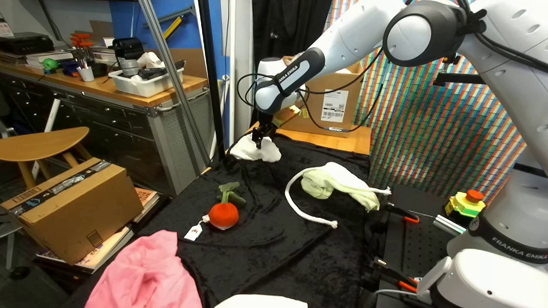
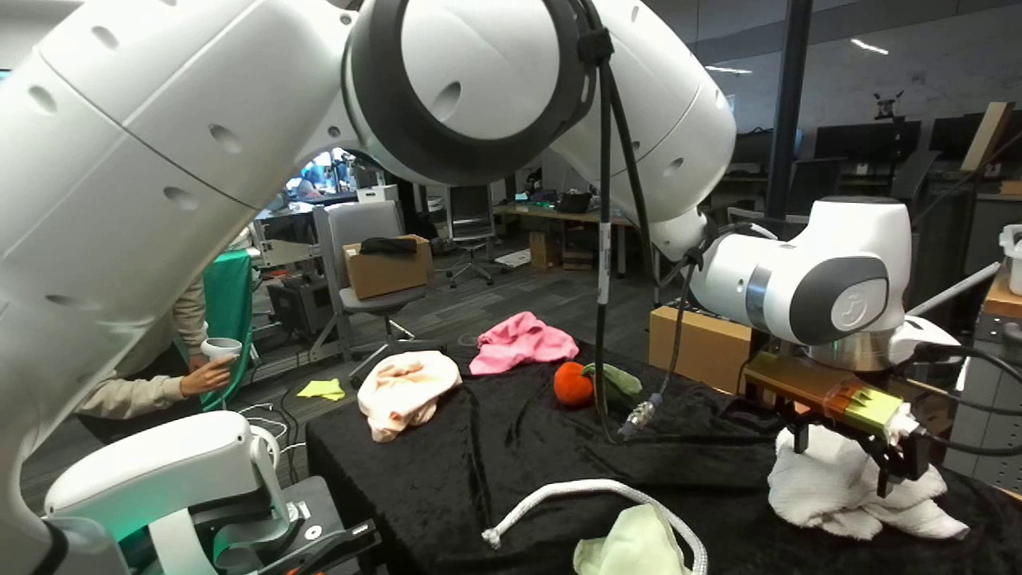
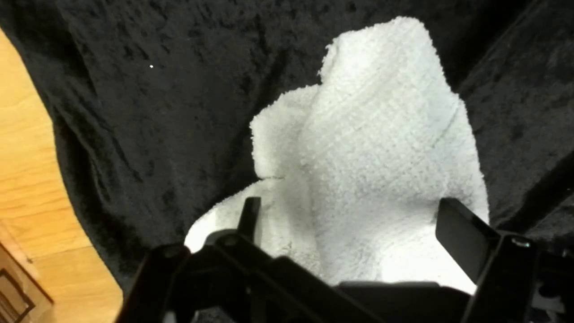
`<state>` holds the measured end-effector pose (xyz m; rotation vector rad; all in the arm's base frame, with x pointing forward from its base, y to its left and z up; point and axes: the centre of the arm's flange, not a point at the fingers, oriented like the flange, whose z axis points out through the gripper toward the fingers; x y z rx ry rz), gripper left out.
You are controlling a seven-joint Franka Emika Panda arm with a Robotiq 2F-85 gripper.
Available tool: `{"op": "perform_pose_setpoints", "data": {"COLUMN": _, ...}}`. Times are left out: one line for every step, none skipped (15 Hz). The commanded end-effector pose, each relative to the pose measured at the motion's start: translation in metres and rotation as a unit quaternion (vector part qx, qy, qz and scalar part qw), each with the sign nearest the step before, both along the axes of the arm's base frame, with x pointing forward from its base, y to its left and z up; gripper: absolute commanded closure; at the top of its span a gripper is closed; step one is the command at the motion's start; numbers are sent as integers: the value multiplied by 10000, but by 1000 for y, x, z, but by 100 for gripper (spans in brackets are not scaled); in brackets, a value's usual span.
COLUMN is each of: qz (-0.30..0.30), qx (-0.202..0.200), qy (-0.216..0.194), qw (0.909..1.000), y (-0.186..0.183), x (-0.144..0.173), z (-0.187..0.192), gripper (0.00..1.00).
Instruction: Pile the white rope, towels, t-shirts and radish together on the right side of the table
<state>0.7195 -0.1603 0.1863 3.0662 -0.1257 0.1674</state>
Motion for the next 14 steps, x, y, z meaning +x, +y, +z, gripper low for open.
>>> {"op": "perform_pose_setpoints", "data": {"qz": -384, "qx": -179, "qy": -230, "qw": 9988, "y": -7, "x": 1, "z": -9, "gripper": 0}}
{"op": "perform_pose_setpoints", "data": {"qz": -438, "qx": -187, "qy": -244, "qw": 9986, "y": -9, "x": 1, "z": -12, "gripper": 0}}
{"op": "perform_pose_setpoints", "data": {"qz": -483, "qx": -181, "qy": -236, "qw": 9984, "y": -10, "x": 0, "z": -13, "gripper": 0}}
{"op": "perform_pose_setpoints", "data": {"qz": -525, "qx": -167, "qy": -240, "qw": 9982, "y": -11, "x": -1, "z": -14, "gripper": 0}}
{"op": "perform_pose_setpoints", "data": {"qz": -556, "qx": -152, "qy": -239, "qw": 9981, "y": -11, "x": -1, "z": -14, "gripper": 0}}
{"op": "perform_pose_setpoints", "data": {"qz": -579, "qx": -128, "qy": -235, "qw": 9980, "y": -10, "x": -2, "z": -14, "gripper": 0}}
{"op": "perform_pose_setpoints", "data": {"qz": -584, "qx": -119, "qy": -228, "qw": 9980, "y": -8, "x": -3, "z": -13, "gripper": 0}}
{"op": "perform_pose_setpoints", "data": {"qz": -573, "qx": -116, "qy": -218, "qw": 9981, "y": -7, "x": -3, "z": -12, "gripper": 0}}
{"op": "perform_pose_setpoints", "data": {"qz": -562, "qx": -105, "qy": -195, "qw": 9982, "y": -6, "x": -3, "z": -12, "gripper": 8}}
{"op": "perform_pose_setpoints", "data": {"qz": -541, "qx": -95, "qy": -179, "qw": 9983, "y": -4, "x": -4, "z": -11, "gripper": 25}}
{"op": "perform_pose_setpoints", "data": {"qz": -512, "qx": -74, "qy": -146, "qw": 9986, "y": -3, "x": -4, "z": -11, "gripper": 32}}
{"op": "perform_pose_setpoints", "data": {"qz": -492, "qx": -53, "qy": -113, "qw": 9987, "y": -2, "x": -4, "z": -10, "gripper": 42}}
{"op": "perform_pose_setpoints", "data": {"qz": -470, "qx": -34, "qy": -90, "qw": 9988, "y": -1, "x": -4, "z": -10, "gripper": 49}}
{"op": "perform_pose_setpoints", "data": {"qz": -449, "qx": -17, "qy": -66, "qw": 9990, "y": 0, "x": -4, "z": -10, "gripper": 58}}
